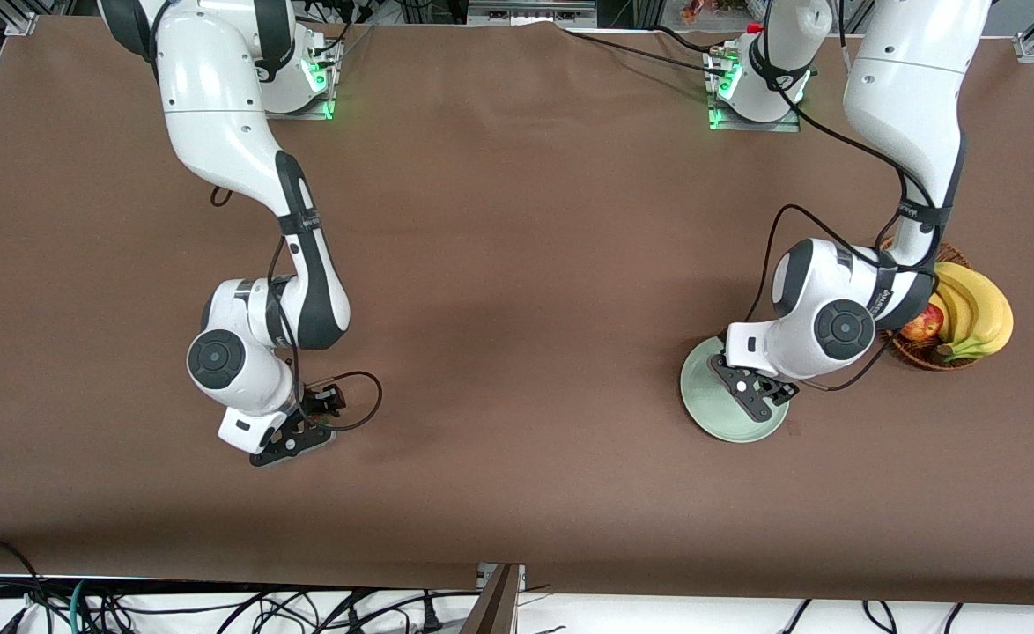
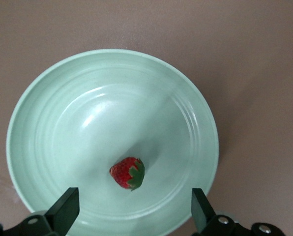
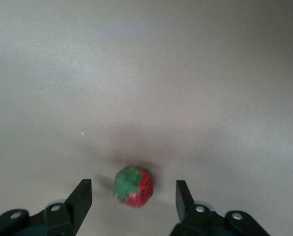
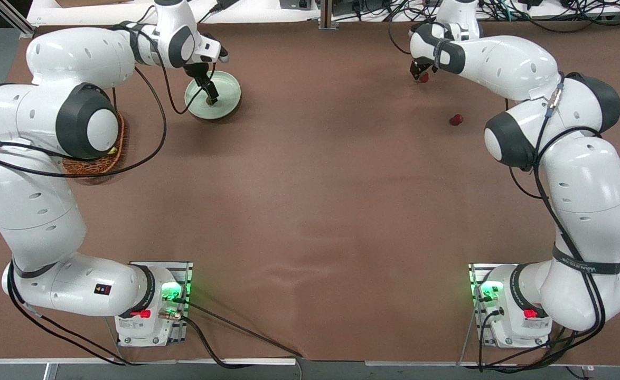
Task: Collect all strawberries into plate
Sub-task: 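Open the left gripper to drop the strawberry onto the plate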
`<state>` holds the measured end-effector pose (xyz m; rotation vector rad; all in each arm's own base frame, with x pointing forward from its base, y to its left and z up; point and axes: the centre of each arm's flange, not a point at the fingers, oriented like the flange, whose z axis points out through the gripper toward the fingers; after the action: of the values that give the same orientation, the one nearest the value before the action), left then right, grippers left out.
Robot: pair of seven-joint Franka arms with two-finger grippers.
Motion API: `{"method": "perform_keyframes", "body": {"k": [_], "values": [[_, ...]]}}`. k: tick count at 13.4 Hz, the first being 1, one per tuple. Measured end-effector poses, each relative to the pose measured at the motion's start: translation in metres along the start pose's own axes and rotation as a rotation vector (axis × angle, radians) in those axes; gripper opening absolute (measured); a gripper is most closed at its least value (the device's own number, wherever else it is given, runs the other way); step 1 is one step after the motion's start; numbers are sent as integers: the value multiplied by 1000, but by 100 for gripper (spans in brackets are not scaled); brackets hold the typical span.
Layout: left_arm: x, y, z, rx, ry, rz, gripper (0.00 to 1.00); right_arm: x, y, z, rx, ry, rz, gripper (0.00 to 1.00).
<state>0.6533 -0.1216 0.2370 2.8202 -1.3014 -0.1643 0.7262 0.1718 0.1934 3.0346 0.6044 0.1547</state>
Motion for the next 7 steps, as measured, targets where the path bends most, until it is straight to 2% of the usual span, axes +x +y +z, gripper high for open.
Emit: {"method": "perform_keyframes", "body": {"k": [1, 2, 3, 5, 7], "values": [[-3, 2, -9, -11, -15, -37, 100, -1, 0, 6, -5, 2, -1, 68], [-6, 5, -19, -22, -32, -83, 100, -1, 0, 10, -9, 2, -1, 68], [-8, 9, -27, -31, -46, -132, 100, -1, 0, 11, -11, 5, -2, 61], [-9, 20, -36, -62, -81, -229, 100, 0, -1, 9, -10, 9, -3, 37], [-8, 31, -38, -119, -101, -327, 100, 2, -7, 9, 8, 9, 3, 33]]}}
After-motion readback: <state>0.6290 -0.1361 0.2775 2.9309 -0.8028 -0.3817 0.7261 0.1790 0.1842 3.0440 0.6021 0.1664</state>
